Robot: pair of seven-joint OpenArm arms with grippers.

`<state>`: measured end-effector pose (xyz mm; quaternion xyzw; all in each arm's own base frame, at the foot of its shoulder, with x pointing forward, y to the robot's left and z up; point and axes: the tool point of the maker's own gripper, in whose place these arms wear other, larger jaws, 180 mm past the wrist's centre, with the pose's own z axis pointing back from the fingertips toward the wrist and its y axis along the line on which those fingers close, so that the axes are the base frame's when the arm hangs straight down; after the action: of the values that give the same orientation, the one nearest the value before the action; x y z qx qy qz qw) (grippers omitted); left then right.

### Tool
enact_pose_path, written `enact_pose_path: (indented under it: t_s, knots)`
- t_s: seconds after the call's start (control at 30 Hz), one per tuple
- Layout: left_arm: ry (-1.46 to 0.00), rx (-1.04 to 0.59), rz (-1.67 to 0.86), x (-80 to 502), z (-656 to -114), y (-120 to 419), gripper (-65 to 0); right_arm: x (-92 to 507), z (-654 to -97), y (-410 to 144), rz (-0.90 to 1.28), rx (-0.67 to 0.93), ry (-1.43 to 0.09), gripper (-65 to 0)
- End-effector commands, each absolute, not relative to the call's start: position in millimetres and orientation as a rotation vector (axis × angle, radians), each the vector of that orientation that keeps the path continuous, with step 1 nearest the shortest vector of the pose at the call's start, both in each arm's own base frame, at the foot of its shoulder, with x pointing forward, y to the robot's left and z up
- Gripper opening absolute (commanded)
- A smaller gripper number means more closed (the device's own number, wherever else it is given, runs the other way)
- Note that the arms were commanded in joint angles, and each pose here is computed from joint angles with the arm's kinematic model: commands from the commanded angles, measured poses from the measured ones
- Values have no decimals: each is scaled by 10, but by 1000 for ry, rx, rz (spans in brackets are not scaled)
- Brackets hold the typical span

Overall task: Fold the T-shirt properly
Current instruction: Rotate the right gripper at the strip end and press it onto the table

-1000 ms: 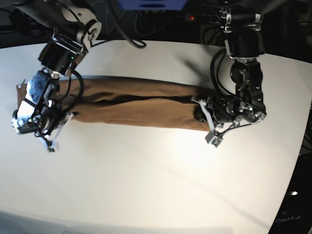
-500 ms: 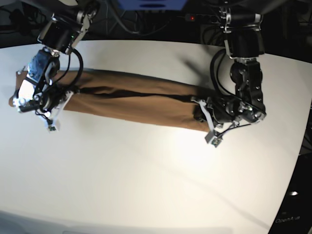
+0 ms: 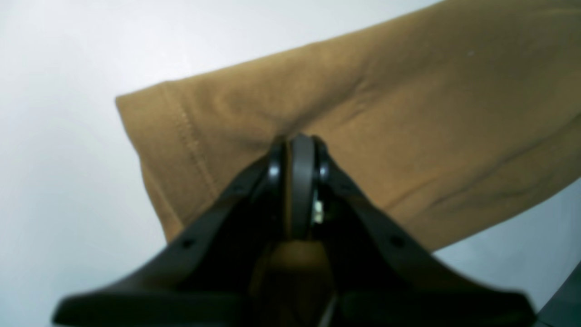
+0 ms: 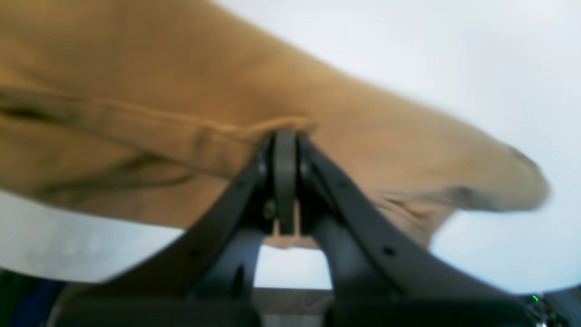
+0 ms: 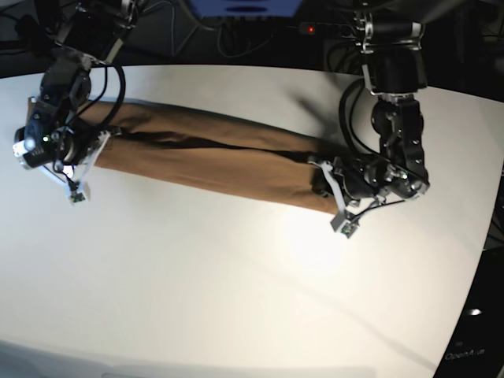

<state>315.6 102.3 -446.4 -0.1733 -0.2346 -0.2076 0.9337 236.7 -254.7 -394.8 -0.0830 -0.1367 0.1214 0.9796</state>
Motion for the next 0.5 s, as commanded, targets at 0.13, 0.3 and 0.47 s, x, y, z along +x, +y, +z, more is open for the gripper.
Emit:
enact_pose_path:
  t_s: [0.13,0.3,0.47]
  knots:
    - [-335,-271,-449,2897,-4680,1208,-624,2361,-3859,-2718,237,-211,-285,-646]
    - [-332,-268,-449,2889,-4686,1218,-624,2355,-3802,-2873,222,-243,-285,-644]
    - [-326,-268,-449,2870,-4696,1220,-624,2378,-3745,-3065,236,-285,-295,-644]
